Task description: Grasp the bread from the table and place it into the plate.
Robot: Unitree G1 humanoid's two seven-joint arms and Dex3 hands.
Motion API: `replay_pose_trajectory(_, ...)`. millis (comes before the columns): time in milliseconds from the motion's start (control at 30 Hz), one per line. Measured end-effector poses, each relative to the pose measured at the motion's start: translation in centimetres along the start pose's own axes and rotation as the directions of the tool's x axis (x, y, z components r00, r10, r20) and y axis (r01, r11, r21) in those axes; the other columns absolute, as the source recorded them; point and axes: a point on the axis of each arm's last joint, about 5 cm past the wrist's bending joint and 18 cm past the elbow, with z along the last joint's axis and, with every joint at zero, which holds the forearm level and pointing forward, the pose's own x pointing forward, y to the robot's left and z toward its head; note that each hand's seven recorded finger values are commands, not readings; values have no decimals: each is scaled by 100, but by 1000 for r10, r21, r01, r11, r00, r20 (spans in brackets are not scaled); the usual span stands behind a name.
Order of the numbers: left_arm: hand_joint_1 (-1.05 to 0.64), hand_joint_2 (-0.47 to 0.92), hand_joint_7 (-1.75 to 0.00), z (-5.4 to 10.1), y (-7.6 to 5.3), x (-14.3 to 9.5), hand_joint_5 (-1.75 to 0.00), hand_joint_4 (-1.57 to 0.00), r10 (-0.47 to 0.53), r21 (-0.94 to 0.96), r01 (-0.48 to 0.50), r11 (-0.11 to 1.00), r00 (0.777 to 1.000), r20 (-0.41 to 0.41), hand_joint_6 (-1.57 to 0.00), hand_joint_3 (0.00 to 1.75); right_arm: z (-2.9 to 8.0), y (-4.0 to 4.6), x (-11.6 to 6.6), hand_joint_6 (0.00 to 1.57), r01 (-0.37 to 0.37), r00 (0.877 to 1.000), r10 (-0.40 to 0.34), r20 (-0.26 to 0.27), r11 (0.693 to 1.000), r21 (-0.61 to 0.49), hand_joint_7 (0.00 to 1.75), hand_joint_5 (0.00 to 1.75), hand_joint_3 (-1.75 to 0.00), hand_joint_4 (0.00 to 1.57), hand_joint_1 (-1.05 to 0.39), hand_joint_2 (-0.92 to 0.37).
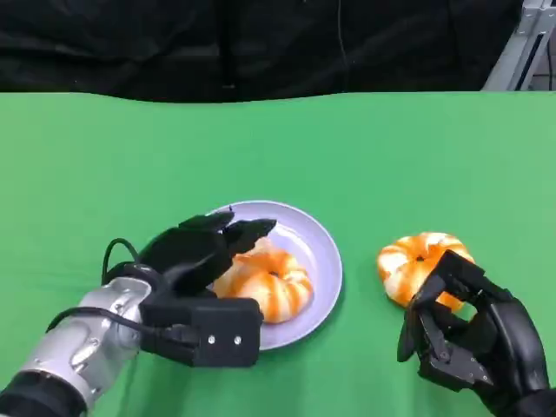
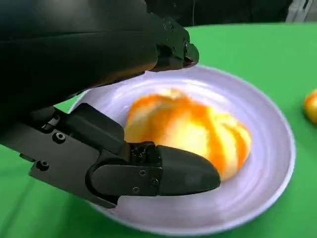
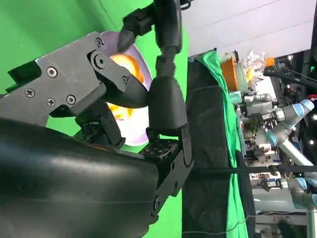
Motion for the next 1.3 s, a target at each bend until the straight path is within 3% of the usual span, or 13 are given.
replay_pose_trajectory(67, -73, 92, -6, 23, -8, -19, -6, -16, 49, -85, -49, 995, 999, 1, -37, 37, 1, 0, 2, 62, 0, 1000, 0, 2, 1000, -1, 173, 175, -117, 86, -13, -58)
replay_pose_trajectory(100, -33, 92, -9, 39, -17, -28, -11, -41, 73, -123, -72, 990, 997, 2, -56, 36, 1, -1, 3, 62, 0, 1000, 0, 3, 1000, -1, 173, 175, -117, 86, -12, -58)
replay_pose_trajectory(133, -14, 92, -9, 55, -32, -41, -11, -56, 107, -180, -105, 978, 994, -1, -69, 44, 2, 0, 4, 62, -1, 1000, 1, 3, 1000, -1, 173, 175, -117, 86, -12, -58)
replay_pose_trajectory(200, 2, 83, -10, 81, -64, -77, -14, -99, 206, -350, -201, 915, 978, -25, -102, 68, 3, 2, 7, 62, -1, 1000, 1, 3, 1000, -3, 173, 175, -117, 85, -12, -58)
replay_pose_trajectory(267, 6, 68, -18, 88, -65, -116, -46, -115, 265, -496, -253, 830, 963, -47, -123, 97, 3, 4, 7, 62, -1, 1000, 1, 3, 1000, -6, 173, 175, -117, 85, -12, -58)
replay_pose_trajectory(300, 3, 60, -55, 68, -43, -143, -99, -106, 275, -572, -252, 781, 960, -48, -122, 112, 3, 5, 8, 62, 0, 1000, 0, 2, 1000, -7, 173, 175, -117, 85, -11, -58)
replay_pose_trajectory(333, 1, 55, -95, 36, -18, -177, -129, -100, 279, -632, -243, 736, 959, -44, -108, 121, 4, 7, 8, 62, 2, 1000, -2, 3, 1000, -7, 173, 175, -117, 85, -11, -58)
replay_pose_trajectory(400, -1, 48, -148, -24, 27, -243, -162, -92, 279, -718, -221, 660, 960, -39, -88, 135, 5, 8, 6, 62, 6, 1000, -6, 3, 1000, -7, 173, 175, -117, 85, -11, -58)
replay_pose_trajectory(433, -1, 47, -160, -45, 50, -282, -168, -91, 277, -753, -209, 623, 960, -37, -83, 138, 6, 10, 5, 62, 6, 1000, -6, 3, 1000, -6, 173, 175, -117, 85, -11, -58)
replay_pose_trajectory(500, 1, 48, -172, -70, 97, -391, -173, -92, 263, -814, -171, 555, 964, -24, -80, 140, 6, 16, 6, 62, 6, 1000, -6, 3, 1000, -5, 174, 175, -117, 85, -10, -58)
replay_pose_trajectory(733, 2, 59, -175, -123, 261, -861, -175, -96, 208, -913, -36, 406, 977, 54, -81, 127, 10, 30, 18, 62, 8, 1000, -8, 1, 1000, -3, 175, 175, -118, 86, -11, -58)
replay_pose_trajectory(1033, 4, 66, -175, -334, 109, -1459, -175, -96, 175, -982, -39, 186, 984, -6, -81, 127, 12, 15, 16, 60, 12, 1000, -12, -7, 1000, -4, 175, 175, -116, 84, -11, -57)
replay_pose_trajectory(1300, 6, 70, -175, -414, -56, -1606, -175, -94, 184, -990, -114, 79, 978, -98, -76, 127, 17, 4, 17, 61, 11, 1000, -11, -8, 1000, -6, 174, 175, -115, 83, -10, -58)
